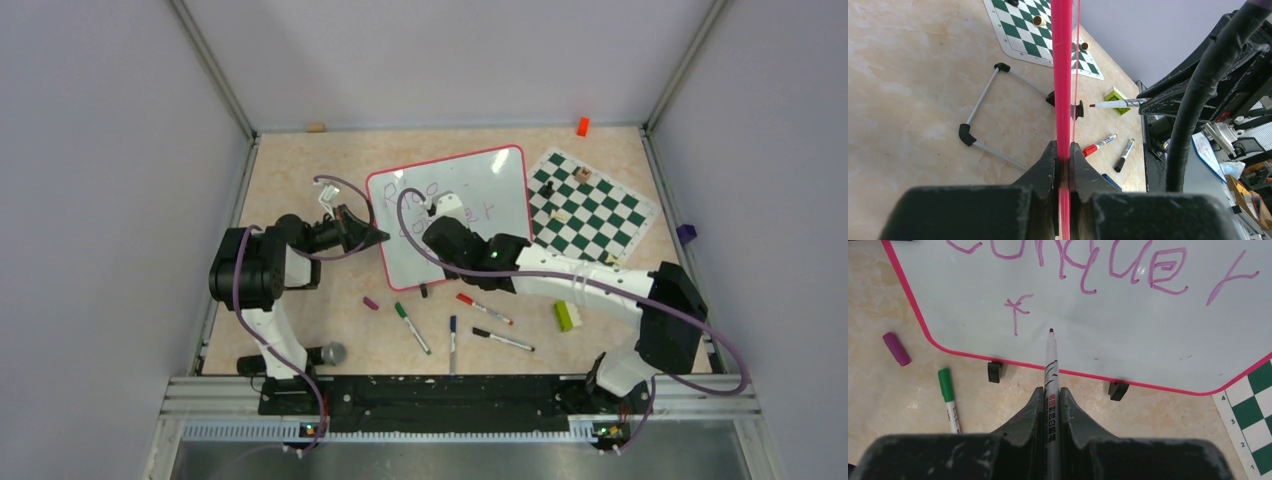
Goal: Write a sentence on the whiteboard
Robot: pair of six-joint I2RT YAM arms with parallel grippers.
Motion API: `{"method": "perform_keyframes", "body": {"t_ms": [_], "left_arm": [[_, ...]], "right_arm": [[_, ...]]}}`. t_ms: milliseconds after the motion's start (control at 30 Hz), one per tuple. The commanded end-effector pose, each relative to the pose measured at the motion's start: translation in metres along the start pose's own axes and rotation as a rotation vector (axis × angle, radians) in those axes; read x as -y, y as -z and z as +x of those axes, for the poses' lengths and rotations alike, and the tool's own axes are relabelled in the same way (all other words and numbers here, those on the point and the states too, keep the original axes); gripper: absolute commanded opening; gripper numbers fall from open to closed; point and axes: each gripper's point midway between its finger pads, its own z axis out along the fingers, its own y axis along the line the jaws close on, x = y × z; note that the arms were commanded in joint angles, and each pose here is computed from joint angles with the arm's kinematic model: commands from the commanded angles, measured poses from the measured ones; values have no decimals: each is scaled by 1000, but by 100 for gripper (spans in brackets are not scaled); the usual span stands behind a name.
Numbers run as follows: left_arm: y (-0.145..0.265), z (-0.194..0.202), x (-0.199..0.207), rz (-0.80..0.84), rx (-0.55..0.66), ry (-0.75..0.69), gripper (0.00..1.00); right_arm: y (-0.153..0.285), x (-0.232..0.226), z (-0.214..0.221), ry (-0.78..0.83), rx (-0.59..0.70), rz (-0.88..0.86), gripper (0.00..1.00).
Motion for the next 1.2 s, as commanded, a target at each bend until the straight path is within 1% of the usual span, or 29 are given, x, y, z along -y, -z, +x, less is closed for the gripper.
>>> {"method": "perform_keyframes", "body": {"t_ms": [0,400,667,1033,1167], "left_arm": [[2,-8,7,39,2,-137,0],[2,-8,7,40,2,-137,0],[2,-8,7,41,1,-139,0],[2,-8,7,39,3,-139,0],[2,-8,7,40,1,-138,0]], "right_arm": [[-2,-9,-10,2,29,-52,0],[-15,-18,-8,39,28,-14,0],[-25,-16,2,42,8,25,0],[-21,13,6,53,17,161,0],[-19,15,4,46,19,165,0]]}}
